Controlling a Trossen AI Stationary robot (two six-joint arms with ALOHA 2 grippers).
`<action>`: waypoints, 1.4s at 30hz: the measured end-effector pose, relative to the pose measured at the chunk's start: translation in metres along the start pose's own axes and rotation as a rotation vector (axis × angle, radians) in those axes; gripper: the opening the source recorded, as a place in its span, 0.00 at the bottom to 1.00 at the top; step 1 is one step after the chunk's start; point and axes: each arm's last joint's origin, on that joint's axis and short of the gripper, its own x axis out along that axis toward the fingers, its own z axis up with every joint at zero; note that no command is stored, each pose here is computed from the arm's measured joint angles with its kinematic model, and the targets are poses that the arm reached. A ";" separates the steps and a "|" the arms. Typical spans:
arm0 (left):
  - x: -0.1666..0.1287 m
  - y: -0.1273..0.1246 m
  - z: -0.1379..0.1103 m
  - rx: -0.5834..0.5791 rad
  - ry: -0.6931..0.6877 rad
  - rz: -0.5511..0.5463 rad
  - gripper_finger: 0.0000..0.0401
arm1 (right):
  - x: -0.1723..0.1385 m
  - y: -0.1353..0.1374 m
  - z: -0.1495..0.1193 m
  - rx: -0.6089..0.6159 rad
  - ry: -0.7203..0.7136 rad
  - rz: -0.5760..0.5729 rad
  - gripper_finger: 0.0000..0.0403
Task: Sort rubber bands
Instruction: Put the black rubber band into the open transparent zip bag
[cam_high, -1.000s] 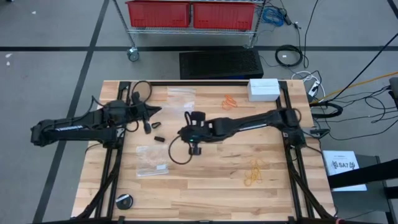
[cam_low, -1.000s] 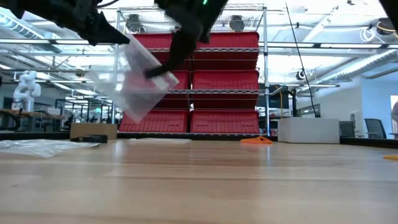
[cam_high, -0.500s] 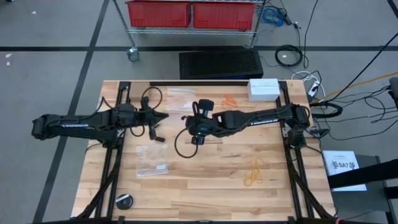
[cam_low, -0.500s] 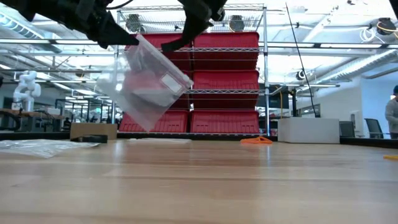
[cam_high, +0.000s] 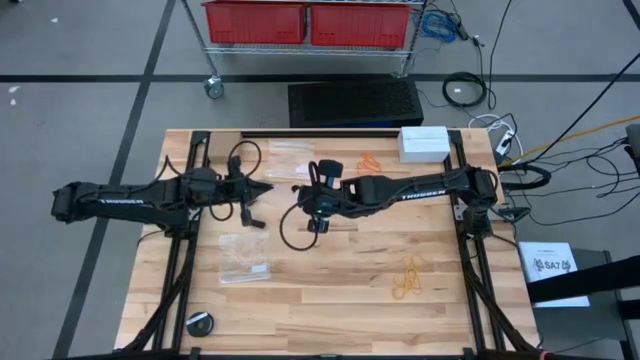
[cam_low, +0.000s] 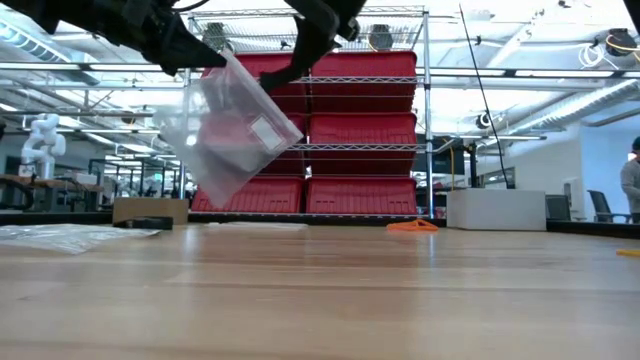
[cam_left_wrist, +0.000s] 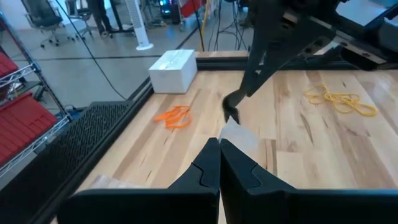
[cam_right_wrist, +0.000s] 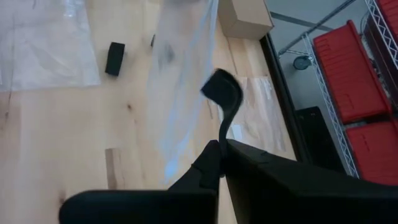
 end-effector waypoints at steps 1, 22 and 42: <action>0.000 0.000 0.000 0.000 0.000 0.000 0.00 | 0.000 0.000 0.000 0.001 0.000 0.001 0.00; 0.000 0.000 0.000 -0.002 0.005 0.015 0.00 | -0.005 0.009 0.000 0.016 -0.005 0.017 0.00; 0.011 -0.004 0.001 0.000 0.003 -0.047 0.00 | 0.008 -0.011 0.006 0.049 -0.061 0.184 0.00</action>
